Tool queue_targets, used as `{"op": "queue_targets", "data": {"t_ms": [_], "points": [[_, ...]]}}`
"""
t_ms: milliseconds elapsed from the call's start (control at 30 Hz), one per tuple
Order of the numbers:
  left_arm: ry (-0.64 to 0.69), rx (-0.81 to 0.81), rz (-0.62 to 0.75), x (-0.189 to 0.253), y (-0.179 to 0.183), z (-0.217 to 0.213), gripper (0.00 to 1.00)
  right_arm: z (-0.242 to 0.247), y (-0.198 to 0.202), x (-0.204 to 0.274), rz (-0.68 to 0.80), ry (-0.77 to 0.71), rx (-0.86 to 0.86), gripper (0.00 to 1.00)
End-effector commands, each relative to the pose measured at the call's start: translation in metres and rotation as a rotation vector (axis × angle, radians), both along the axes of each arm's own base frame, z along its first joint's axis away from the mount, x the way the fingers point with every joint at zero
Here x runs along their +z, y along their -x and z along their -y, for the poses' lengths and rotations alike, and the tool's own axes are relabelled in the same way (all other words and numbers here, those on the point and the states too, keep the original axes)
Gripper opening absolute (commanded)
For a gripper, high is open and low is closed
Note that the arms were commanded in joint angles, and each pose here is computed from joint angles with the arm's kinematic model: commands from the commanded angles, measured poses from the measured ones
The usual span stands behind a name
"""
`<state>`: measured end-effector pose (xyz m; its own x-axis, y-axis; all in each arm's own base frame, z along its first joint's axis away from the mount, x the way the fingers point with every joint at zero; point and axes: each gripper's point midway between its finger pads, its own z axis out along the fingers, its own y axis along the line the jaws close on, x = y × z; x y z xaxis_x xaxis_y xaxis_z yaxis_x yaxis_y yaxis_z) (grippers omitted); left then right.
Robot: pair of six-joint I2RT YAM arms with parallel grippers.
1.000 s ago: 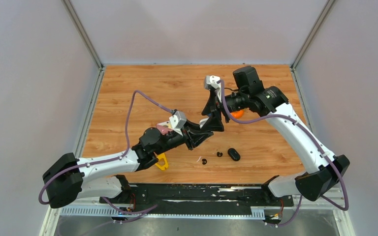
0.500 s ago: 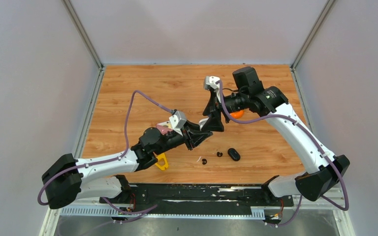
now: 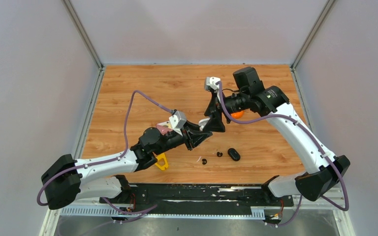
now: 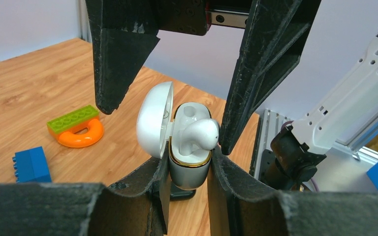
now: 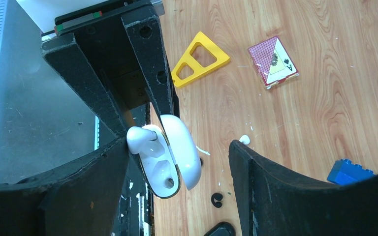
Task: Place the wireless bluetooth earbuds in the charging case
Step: Place the earbud in the charging case.
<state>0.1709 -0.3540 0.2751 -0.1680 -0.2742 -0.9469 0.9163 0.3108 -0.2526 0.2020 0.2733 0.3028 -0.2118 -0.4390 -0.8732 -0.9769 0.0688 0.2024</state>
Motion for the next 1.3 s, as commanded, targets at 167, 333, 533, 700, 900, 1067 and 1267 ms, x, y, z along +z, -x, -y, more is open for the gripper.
{"op": "queue_targets", "data": {"t_ms": [167, 333, 533, 700, 900, 1067, 1267], "points": [[0.109, -0.011, 0.081, 0.04, 0.007, -0.006, 0.0, 0.01, -0.011, 0.013, 0.094, 0.028, -0.026, 0.73], [0.111, -0.012, 0.08, 0.039, 0.007, -0.006, 0.0, 0.009, -0.005, 0.013, 0.07, 0.026, -0.003, 0.73], [0.108, -0.013, 0.079, 0.038, 0.007, -0.005, 0.0, 0.008, 0.001, 0.014, 0.041, 0.014, 0.027, 0.74], [0.094, 0.0, 0.078, 0.035, 0.006, -0.008, 0.0, 0.012, 0.022, 0.047, 0.074, -0.048, 0.11, 0.74], [0.07, 0.013, 0.06, 0.027, 0.005, -0.012, 0.0, 0.037, -0.002, 0.077, 0.05, -0.146, -0.002, 0.73], [0.086, 0.022, 0.044, 0.026, 0.01, -0.022, 0.0, 0.056, -0.039, 0.081, -0.028, -0.24, -0.117, 0.68], [0.1, 0.056, 0.035, 0.037, 0.017, -0.045, 0.0, 0.074, -0.106, -0.012, -0.063, -0.061, -0.383, 0.55]]}}
